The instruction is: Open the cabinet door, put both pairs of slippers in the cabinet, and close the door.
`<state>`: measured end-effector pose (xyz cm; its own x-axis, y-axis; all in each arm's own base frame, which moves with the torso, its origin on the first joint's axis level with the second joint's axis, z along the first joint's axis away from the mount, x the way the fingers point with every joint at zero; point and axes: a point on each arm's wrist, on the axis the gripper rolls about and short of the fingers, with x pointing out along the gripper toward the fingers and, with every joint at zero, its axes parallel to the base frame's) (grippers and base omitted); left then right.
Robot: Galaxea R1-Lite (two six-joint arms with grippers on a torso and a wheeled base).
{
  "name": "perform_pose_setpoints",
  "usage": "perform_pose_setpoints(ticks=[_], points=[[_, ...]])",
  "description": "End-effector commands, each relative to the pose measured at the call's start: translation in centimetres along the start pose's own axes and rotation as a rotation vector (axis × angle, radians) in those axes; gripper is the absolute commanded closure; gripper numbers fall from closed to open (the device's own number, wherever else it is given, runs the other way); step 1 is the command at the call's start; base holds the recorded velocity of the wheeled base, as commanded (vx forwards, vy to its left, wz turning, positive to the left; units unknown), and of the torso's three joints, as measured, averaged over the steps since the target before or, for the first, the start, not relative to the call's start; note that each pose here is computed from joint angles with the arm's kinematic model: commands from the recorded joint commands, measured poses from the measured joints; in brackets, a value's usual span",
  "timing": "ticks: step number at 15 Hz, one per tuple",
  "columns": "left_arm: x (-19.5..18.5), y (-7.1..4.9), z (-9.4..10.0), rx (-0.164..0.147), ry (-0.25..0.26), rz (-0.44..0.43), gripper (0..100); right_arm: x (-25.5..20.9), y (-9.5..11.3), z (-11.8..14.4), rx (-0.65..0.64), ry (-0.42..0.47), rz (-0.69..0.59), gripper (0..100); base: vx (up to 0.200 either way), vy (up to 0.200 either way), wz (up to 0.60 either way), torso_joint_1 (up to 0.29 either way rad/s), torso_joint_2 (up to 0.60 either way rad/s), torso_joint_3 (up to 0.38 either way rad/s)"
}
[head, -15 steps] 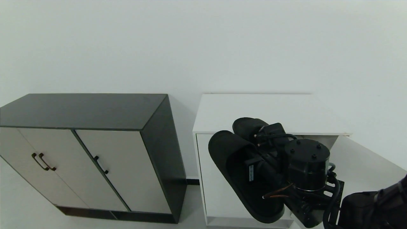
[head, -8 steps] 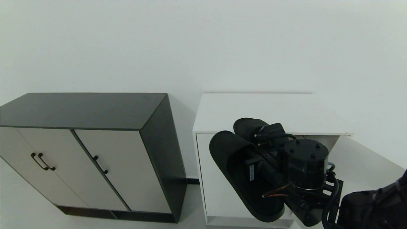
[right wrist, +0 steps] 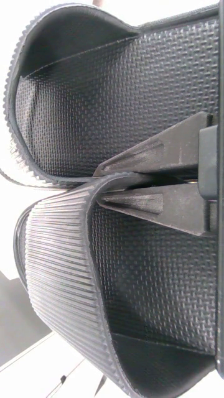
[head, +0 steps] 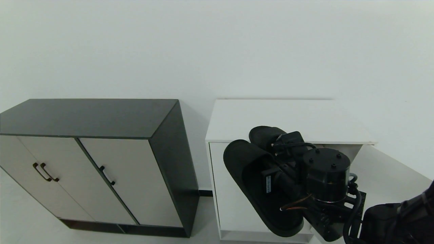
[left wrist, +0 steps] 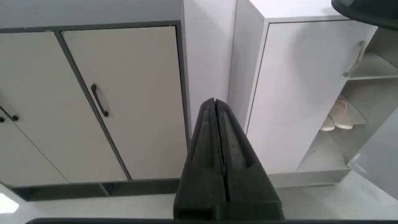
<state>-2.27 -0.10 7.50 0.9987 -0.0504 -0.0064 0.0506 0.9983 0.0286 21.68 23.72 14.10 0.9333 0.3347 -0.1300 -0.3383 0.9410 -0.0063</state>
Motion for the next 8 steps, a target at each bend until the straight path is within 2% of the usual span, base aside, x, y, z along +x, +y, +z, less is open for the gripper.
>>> perform_pose_setpoints(ticks=[1, 8], points=[[0.0, 0.0, 0.0, 0.0, 0.0, 0.001, 100, 0.03, 0.03, 0.01, 0.0, -0.001, 0.001, 100, 0.0, -0.2, 0.0, -0.002, 0.0, 0.002], [0.0, 0.0, 0.0, 0.0, 0.0, 0.0, 100, -0.03, 0.0, 0.08, 0.003, -0.004, 0.001, 100, 0.0, -0.2, 0.0, 0.003, 0.0, 0.002]])
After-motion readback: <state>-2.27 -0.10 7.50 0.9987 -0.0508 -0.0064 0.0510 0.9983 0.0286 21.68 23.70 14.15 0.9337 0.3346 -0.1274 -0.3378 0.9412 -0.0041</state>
